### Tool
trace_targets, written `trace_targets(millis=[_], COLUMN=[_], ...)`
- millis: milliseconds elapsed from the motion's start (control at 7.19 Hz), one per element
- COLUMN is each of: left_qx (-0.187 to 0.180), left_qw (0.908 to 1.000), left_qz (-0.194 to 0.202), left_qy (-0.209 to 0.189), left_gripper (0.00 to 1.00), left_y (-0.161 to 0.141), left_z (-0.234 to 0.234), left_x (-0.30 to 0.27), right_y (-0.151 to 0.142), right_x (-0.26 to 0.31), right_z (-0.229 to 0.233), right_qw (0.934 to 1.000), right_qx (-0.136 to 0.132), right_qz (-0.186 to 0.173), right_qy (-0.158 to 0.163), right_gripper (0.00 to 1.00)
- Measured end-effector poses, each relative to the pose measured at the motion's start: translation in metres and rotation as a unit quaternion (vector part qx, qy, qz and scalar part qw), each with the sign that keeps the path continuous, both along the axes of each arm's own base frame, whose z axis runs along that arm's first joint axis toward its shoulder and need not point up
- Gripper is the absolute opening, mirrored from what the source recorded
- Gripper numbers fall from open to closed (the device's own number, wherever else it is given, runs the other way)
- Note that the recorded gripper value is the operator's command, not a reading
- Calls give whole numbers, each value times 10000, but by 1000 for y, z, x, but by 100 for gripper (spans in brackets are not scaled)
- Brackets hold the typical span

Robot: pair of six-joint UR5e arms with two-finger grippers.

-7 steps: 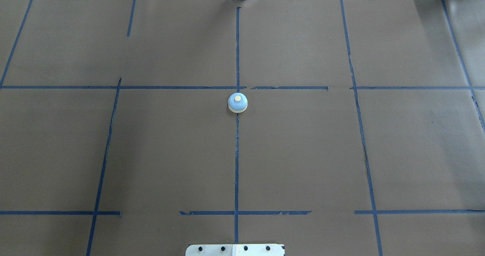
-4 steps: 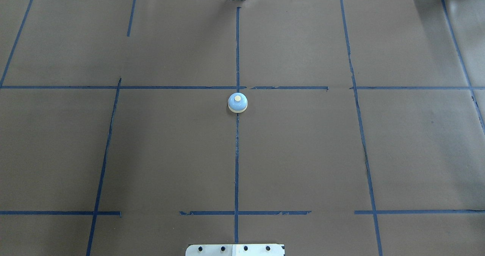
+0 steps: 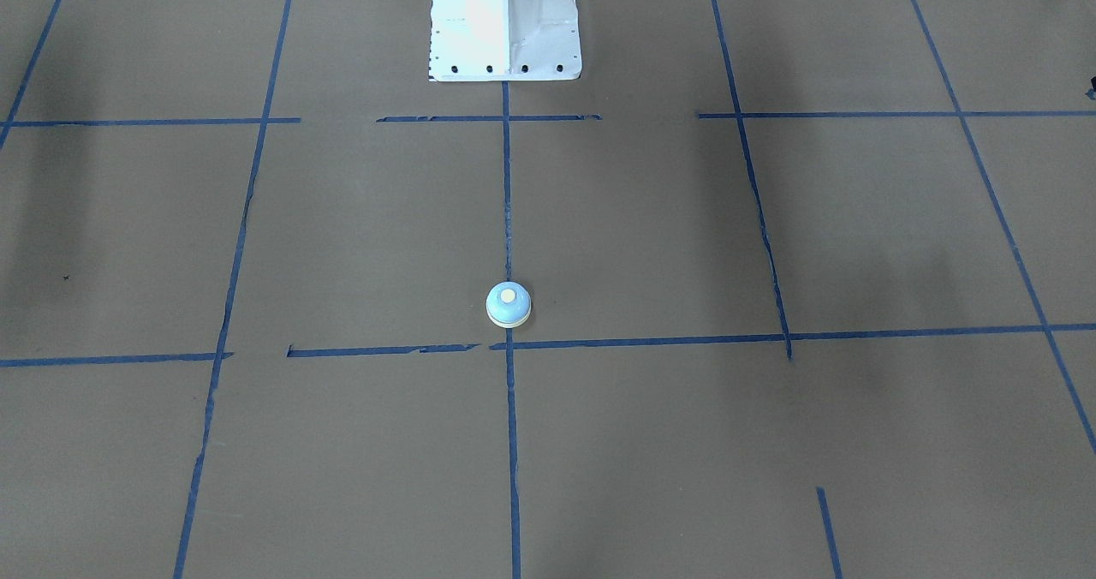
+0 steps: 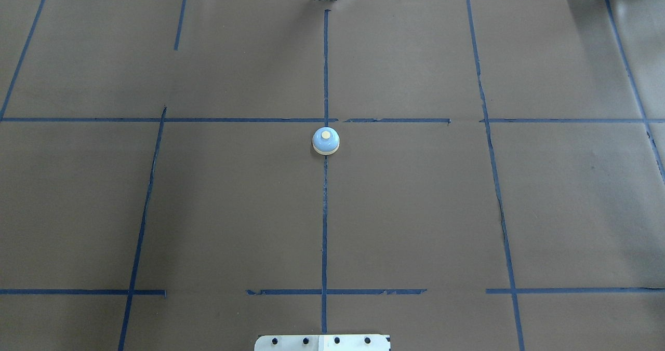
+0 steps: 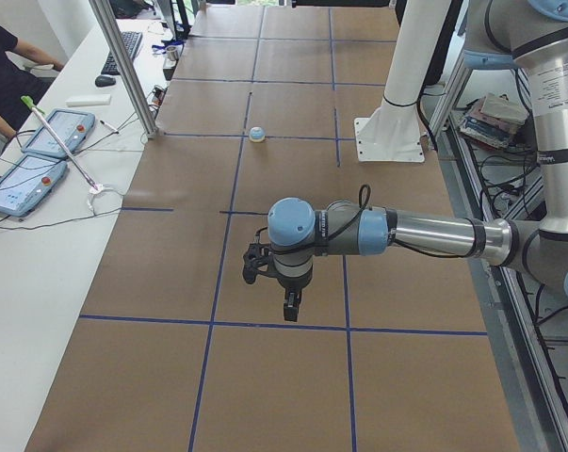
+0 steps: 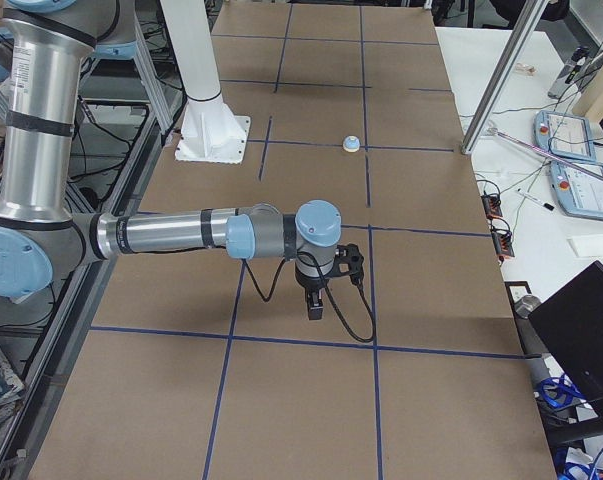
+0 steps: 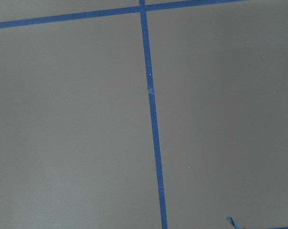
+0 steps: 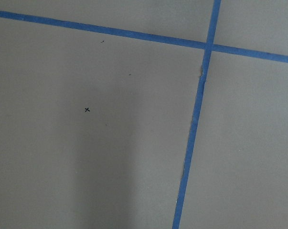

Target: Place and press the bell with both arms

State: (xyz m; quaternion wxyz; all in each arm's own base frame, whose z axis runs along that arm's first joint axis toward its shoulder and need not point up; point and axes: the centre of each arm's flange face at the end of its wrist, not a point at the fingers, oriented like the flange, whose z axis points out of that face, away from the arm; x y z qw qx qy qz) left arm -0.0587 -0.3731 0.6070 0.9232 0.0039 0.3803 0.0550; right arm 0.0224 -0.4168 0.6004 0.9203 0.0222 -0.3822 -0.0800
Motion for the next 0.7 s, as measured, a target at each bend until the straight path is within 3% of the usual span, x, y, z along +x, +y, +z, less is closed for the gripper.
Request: trace_targets(millis=[695], left_qx=[15], left_qw=[10000], left_qz=[18], left_qy=[-8], left_gripper=[100], left_y=[-1], left_z=[-2], left_x=[0], right_y=[1], right_x=[0], right_z=[3], right_qw=[10000], right_qx=[-3], right_qz=[-4], right_qy=[7], right_gripper=[100])
